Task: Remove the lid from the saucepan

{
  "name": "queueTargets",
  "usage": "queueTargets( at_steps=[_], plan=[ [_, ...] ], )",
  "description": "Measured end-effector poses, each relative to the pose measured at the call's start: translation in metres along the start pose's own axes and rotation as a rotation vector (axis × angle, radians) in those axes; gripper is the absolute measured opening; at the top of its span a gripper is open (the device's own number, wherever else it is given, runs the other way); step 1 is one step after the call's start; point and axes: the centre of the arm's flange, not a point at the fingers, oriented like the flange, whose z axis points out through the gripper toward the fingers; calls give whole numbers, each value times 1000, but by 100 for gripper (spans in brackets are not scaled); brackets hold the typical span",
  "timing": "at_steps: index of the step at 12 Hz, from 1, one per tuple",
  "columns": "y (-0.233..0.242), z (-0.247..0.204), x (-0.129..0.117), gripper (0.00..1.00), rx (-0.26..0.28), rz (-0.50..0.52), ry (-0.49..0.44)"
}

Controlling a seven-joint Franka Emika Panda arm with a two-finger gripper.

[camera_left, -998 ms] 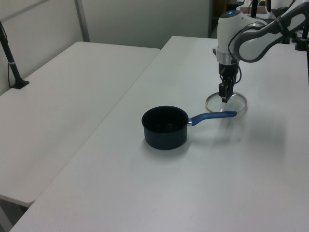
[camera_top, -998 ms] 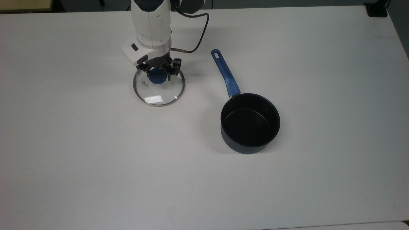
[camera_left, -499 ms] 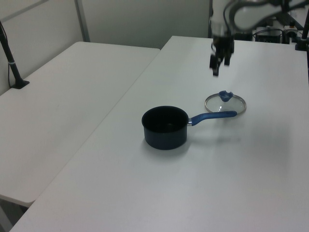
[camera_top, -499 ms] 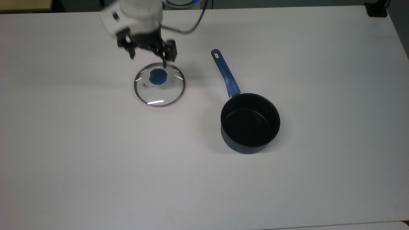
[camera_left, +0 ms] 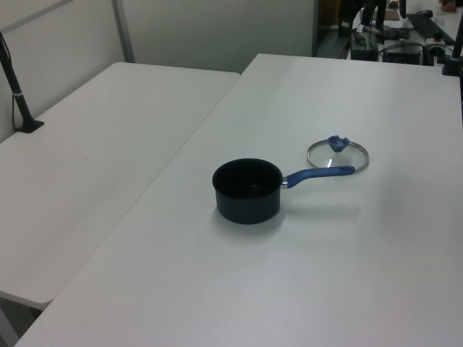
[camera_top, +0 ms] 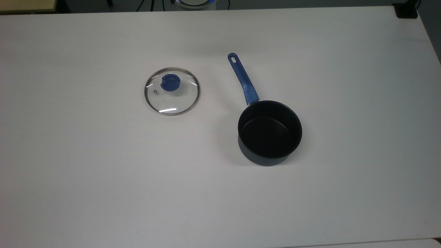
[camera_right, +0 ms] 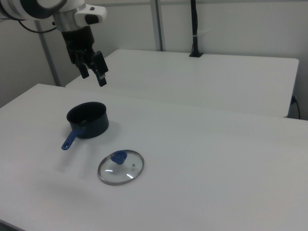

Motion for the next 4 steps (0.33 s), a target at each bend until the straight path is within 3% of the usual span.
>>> queueTargets(
  at_steps=[1,4],
  plan=[
    [1,0,-1,100,0,-28,-1],
    [7,7,1,100,-19,-246,-13]
  ],
)
